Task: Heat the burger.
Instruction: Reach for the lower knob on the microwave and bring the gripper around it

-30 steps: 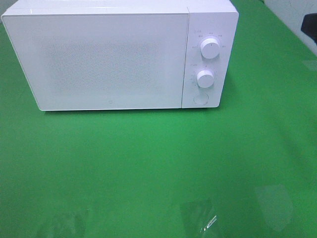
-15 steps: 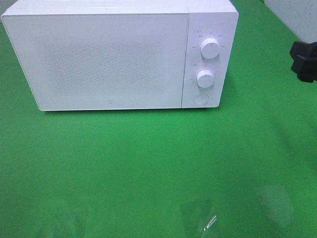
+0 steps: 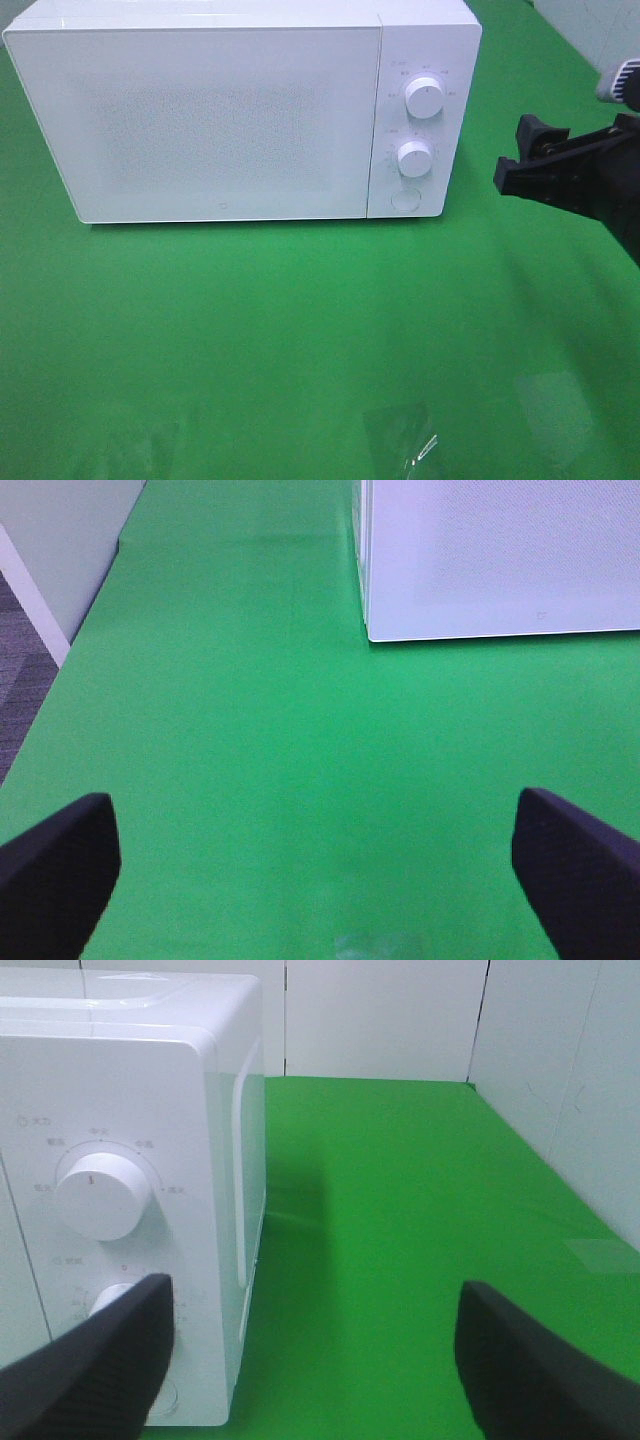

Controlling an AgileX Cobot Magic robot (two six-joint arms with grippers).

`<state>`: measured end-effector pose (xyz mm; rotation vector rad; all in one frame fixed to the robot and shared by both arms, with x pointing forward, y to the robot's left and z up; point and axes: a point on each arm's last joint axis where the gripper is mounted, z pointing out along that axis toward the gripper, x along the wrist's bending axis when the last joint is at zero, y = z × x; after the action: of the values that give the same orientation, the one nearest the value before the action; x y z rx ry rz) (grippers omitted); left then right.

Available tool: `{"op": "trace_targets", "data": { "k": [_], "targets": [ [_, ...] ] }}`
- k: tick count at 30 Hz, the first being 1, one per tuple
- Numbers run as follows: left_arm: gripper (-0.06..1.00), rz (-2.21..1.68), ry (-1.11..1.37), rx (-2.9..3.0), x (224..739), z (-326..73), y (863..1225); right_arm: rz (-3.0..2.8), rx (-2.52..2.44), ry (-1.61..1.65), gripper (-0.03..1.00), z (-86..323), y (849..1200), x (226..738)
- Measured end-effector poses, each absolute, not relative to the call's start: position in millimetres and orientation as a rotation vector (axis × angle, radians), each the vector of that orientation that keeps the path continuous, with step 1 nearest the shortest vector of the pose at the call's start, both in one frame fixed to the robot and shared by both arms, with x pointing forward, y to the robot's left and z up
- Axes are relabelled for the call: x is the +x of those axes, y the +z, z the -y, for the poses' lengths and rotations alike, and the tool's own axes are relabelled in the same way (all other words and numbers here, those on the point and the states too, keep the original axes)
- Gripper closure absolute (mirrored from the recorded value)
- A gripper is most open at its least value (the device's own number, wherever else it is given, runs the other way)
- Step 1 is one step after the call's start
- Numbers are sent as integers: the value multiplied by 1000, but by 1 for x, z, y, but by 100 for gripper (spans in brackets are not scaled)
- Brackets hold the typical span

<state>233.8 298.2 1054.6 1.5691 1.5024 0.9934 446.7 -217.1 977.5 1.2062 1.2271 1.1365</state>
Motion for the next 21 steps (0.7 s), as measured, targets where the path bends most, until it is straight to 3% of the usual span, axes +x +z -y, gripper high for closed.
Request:
{"op": "trace_targets", "data": {
  "k": [14, 21],
  "targets": [
    [-4, -1502, 993, 1569, 234, -298, 1055, -1305, 1215, 1130, 21, 163, 953, 451],
    [-4, -1502, 993, 1569, 234, -298, 1055, -1310, 1219, 1118, 21, 155, 948, 458]
  ]
}}
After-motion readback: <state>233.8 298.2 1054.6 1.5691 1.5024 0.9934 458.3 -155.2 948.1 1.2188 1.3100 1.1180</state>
